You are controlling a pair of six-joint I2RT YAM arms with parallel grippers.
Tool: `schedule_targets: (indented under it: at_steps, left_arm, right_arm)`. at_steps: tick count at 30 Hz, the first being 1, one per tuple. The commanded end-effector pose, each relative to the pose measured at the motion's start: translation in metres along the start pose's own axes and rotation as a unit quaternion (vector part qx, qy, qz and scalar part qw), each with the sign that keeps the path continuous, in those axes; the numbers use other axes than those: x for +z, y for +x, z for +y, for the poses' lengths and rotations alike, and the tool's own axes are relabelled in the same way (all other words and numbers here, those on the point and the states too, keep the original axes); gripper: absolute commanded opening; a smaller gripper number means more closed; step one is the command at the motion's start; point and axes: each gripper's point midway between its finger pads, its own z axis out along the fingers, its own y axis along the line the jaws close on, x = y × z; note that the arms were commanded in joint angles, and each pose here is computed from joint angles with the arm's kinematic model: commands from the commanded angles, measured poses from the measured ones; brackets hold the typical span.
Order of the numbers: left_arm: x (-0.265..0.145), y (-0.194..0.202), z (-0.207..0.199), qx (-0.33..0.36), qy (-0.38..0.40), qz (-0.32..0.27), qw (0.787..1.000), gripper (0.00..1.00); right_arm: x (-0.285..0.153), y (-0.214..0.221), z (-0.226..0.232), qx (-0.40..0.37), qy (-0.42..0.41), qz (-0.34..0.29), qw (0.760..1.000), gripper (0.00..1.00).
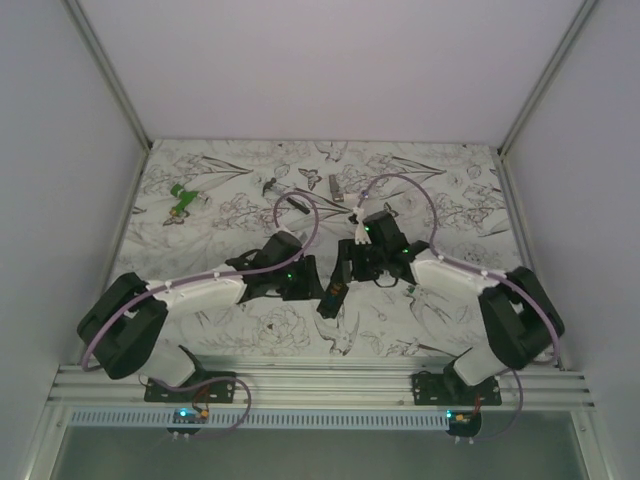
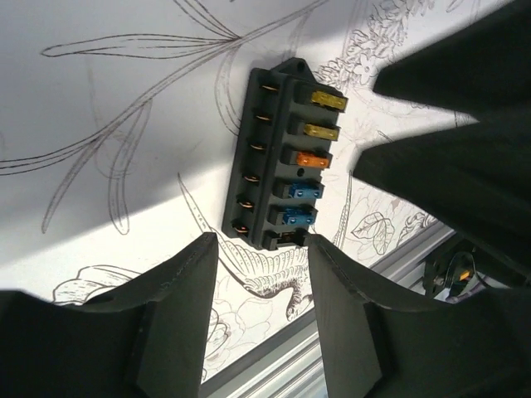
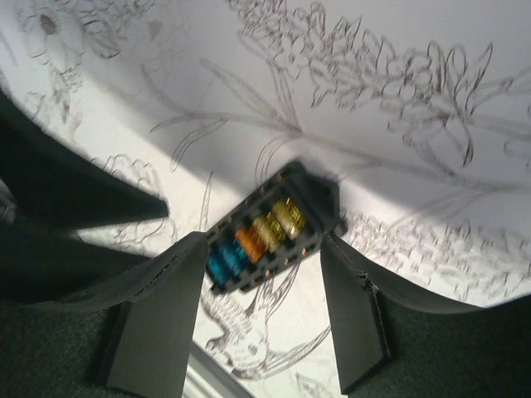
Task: Snap on the fuse box
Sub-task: Adjust the fuse box base at the center of the board.
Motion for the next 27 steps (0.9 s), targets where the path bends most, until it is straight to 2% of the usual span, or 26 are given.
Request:
schedule_targets:
  at_steps: [1, 6, 13, 27]
  left_arm:
    - [0.001, 0.000, -0.001, -0.023, 0.012, 0.024, 0.999, 0.48]
    - [0.005, -0.002, -0.013, -0.022, 0.033, 0.044, 0.998, 0.45]
    - [0.012, 0.003, -0.013, -0.027, 0.035, 0.066, 0.997, 0.41]
    - [0.023, 0.012, -0.007, -0.042, 0.024, 0.088, 0.995, 0.28]
  right_arm:
    - [-0.017, 0.010, 0.012, 0.042, -0.026, -0.023, 0.999, 0.62]
    - [-0.022, 0.030, 0.026, 0.098, -0.082, -0.037, 0.991, 0.59]
    - [-0.010, 0.041, 0.027, 0.136, -0.106, -0.032, 0.985, 0.53]
    - [0.007, 0.055, 0.022, 0.149, -0.090, -0.003, 0.985, 0.42]
